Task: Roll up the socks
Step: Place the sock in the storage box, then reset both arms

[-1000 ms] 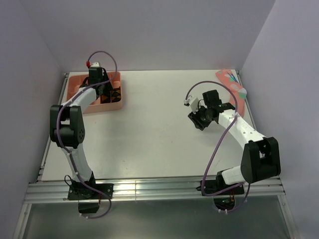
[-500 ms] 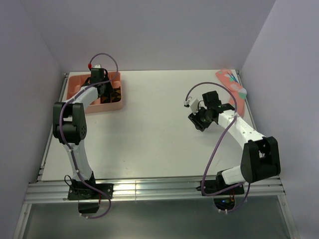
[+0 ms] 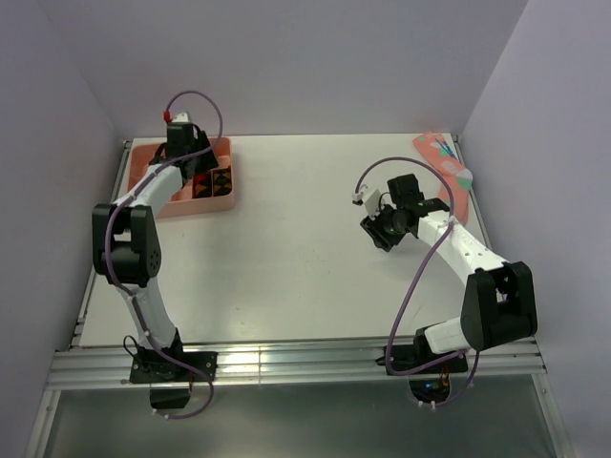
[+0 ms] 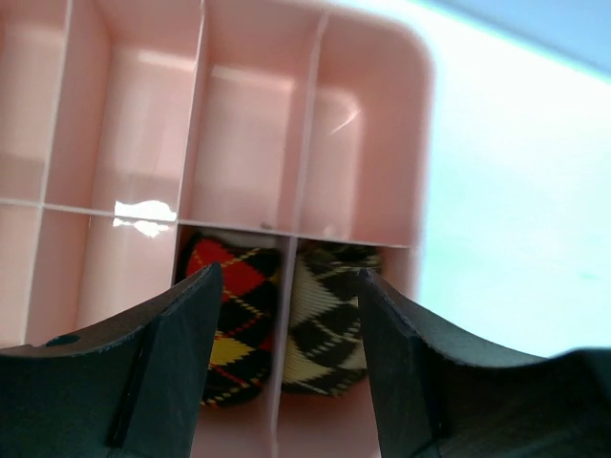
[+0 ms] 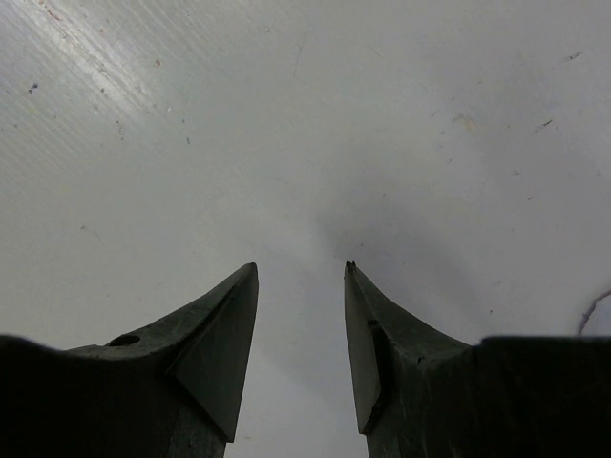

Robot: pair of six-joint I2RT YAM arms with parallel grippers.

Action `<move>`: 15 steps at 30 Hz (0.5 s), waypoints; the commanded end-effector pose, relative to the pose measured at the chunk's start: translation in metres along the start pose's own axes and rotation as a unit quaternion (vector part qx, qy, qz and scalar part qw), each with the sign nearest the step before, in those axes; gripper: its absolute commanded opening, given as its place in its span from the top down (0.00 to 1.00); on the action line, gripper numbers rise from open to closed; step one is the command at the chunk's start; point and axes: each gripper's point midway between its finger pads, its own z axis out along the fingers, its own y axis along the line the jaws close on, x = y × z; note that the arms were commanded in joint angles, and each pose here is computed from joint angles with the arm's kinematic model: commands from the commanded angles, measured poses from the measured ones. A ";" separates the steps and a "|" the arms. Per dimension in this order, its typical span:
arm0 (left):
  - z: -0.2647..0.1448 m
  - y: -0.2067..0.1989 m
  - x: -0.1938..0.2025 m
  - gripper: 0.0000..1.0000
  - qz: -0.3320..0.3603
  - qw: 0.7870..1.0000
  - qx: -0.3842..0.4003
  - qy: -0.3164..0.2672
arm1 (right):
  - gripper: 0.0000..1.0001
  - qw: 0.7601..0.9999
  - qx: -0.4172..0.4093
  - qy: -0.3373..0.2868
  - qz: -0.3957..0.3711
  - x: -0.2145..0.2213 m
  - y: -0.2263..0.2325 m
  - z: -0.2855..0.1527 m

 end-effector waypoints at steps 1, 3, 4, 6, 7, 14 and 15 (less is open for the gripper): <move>-0.053 -0.033 -0.067 0.36 -0.008 0.993 0.068 -0.092 | 0.52 0.999 0.021 -0.030 0.002 -0.015 -0.010 -0.007; -0.068 -0.039 -0.076 0.35 -0.012 0.991 0.083 -0.107 | 0.51 0.998 0.032 -0.046 0.005 -0.023 -0.013 -0.014; -0.088 -0.047 -0.088 0.35 -0.013 0.987 0.099 -0.125 | 0.51 0.998 0.036 -0.054 0.010 -0.026 -0.014 -0.018; -0.119 -0.056 -0.098 0.34 -0.014 0.982 0.116 -0.147 | 0.50 0.996 0.047 -0.074 0.015 -0.036 -0.017 -0.029; -0.129 -0.059 -0.100 0.34 -0.015 0.981 0.119 -0.153 | 0.50 0.996 0.048 -0.080 0.017 -0.039 -0.017 -0.033; -0.199 -0.094 -0.055 0.33 -0.015 0.977 0.157 -0.142 | 0.43 0.982 0.093 -0.158 0.052 -0.070 -0.023 -0.087; -0.217 -0.098 -0.054 0.33 -0.017 0.973 0.173 -0.151 | 0.41 0.980 0.096 -0.164 0.056 -0.072 -0.023 -0.092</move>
